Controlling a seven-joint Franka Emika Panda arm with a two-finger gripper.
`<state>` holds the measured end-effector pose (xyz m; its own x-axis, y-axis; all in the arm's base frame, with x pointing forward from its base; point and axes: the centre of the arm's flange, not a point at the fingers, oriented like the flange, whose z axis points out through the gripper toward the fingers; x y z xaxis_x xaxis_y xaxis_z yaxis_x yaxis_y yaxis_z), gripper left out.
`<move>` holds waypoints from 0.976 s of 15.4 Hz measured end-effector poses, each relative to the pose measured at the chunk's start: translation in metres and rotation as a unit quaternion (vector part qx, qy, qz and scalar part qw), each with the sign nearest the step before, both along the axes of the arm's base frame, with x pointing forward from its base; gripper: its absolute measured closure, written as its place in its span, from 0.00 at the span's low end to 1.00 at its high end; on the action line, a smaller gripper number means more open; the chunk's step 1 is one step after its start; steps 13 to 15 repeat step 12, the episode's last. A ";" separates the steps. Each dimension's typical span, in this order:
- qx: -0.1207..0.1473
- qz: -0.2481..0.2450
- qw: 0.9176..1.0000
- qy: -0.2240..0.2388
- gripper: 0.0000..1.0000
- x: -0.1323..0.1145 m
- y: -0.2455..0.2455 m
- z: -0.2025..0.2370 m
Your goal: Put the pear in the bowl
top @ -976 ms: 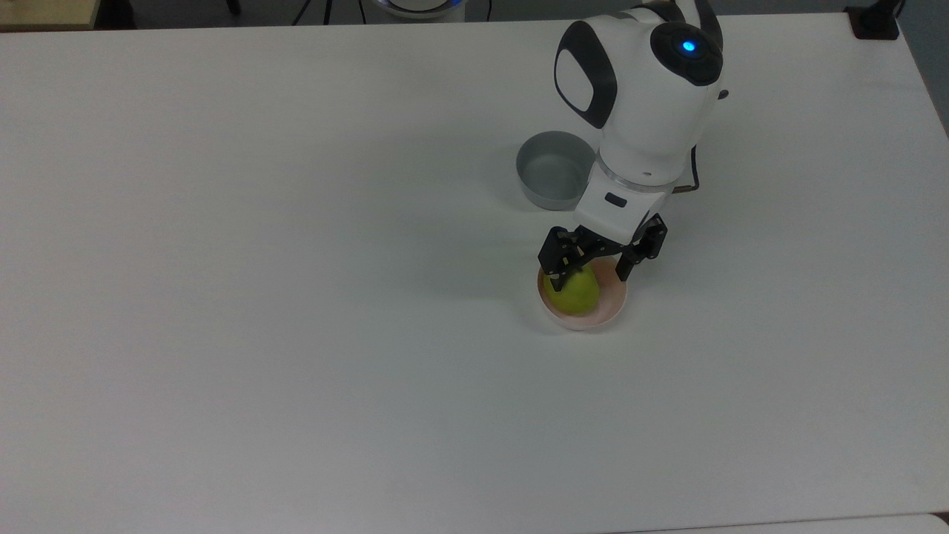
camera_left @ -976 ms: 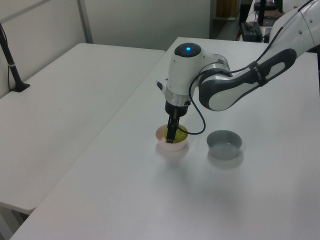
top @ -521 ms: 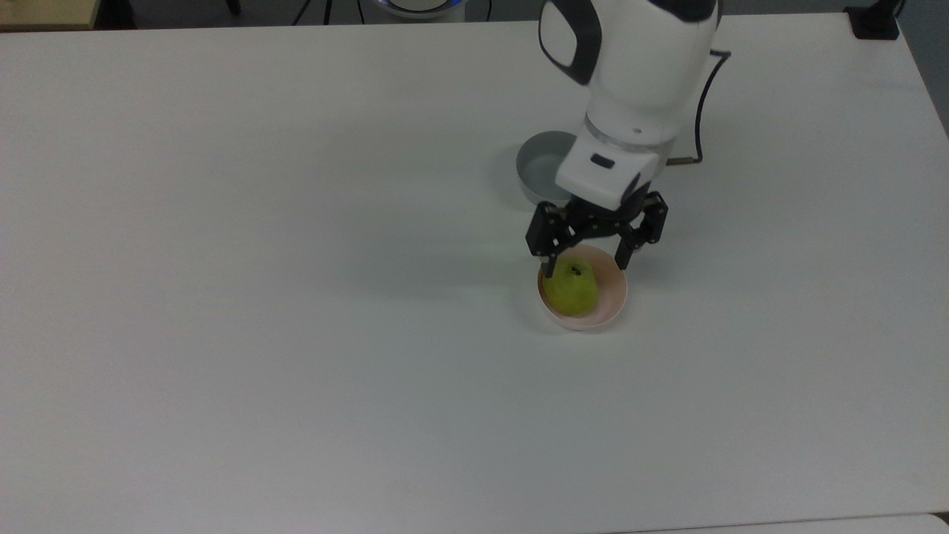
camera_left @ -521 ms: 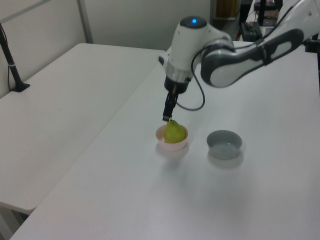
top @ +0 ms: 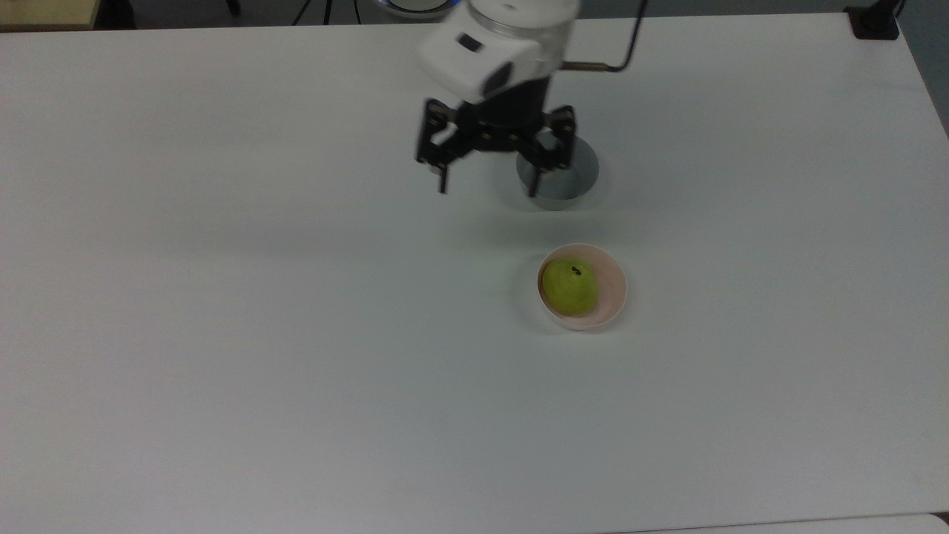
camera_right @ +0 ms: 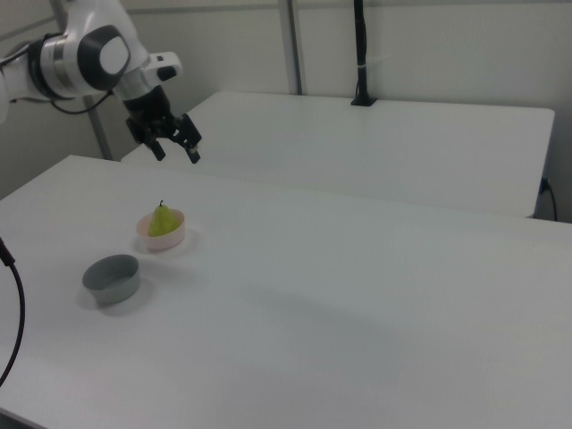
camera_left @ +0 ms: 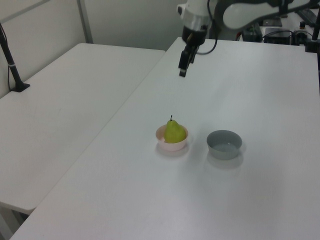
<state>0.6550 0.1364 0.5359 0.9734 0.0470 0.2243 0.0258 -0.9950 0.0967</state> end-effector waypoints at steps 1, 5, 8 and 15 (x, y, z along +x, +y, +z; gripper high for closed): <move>0.000 -0.015 1.000 0.012 0.00 -0.003 -0.020 0.006; -0.002 -0.061 0.998 0.033 0.00 -0.012 -0.104 0.019; -0.006 -0.074 0.995 0.069 0.00 -0.029 -0.147 0.017; -0.009 -0.063 0.992 0.111 0.00 -0.050 -0.161 0.021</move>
